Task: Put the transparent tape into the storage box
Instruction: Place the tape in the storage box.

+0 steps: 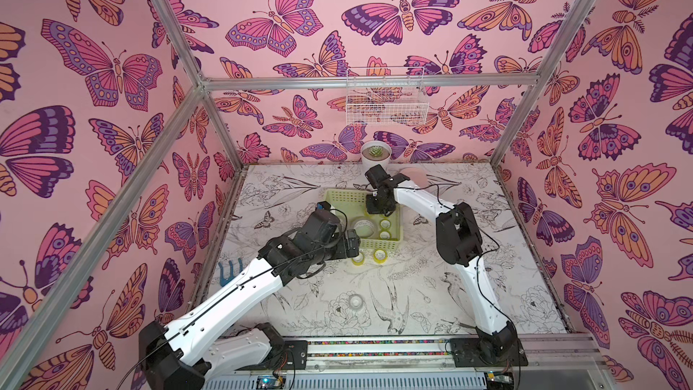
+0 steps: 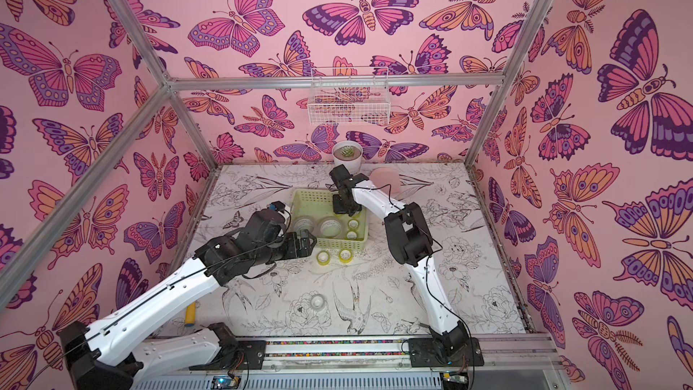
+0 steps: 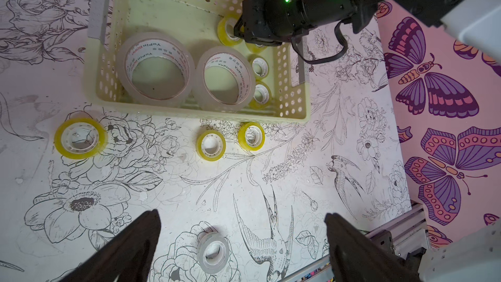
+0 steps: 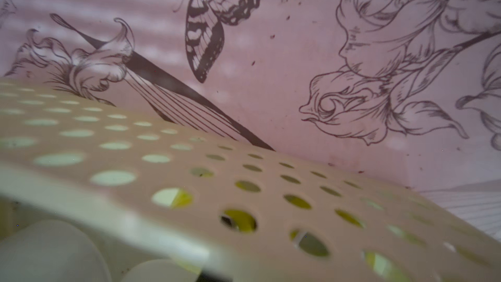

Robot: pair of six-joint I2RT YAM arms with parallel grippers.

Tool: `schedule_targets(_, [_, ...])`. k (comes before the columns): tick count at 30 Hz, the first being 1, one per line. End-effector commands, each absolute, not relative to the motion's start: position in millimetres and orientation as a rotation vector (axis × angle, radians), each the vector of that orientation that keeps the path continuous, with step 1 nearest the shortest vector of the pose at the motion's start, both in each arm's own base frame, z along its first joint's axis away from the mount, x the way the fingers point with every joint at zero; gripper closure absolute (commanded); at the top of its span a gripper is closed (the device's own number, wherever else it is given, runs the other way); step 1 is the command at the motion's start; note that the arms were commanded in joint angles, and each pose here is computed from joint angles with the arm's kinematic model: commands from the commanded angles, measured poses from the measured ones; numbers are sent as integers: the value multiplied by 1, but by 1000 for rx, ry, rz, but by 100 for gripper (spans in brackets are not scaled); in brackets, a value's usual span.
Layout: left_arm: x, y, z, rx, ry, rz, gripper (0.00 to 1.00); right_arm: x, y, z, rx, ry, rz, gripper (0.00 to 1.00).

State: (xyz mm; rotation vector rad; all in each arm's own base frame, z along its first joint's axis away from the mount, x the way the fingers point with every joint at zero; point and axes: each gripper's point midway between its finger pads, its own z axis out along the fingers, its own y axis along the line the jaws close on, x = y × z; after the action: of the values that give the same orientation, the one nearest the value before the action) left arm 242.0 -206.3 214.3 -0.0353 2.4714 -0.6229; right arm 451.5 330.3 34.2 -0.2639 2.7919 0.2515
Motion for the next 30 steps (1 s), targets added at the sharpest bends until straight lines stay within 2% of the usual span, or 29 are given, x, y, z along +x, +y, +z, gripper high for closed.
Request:
schedule_targets(1, [239, -196, 206, -50, 2493, -578, 0, 449, 323, 32, -242, 2814, 183, 98])
schedule_targets(18, [238, -195, 204, -58, 2495, -577, 0, 436, 288, 36, -162, 2835, 97, 96])
schedule_targets(30, [237, -195, 204, -57, 2496, -581, 0, 434, 296, 43, -157, 2834, 162, 80])
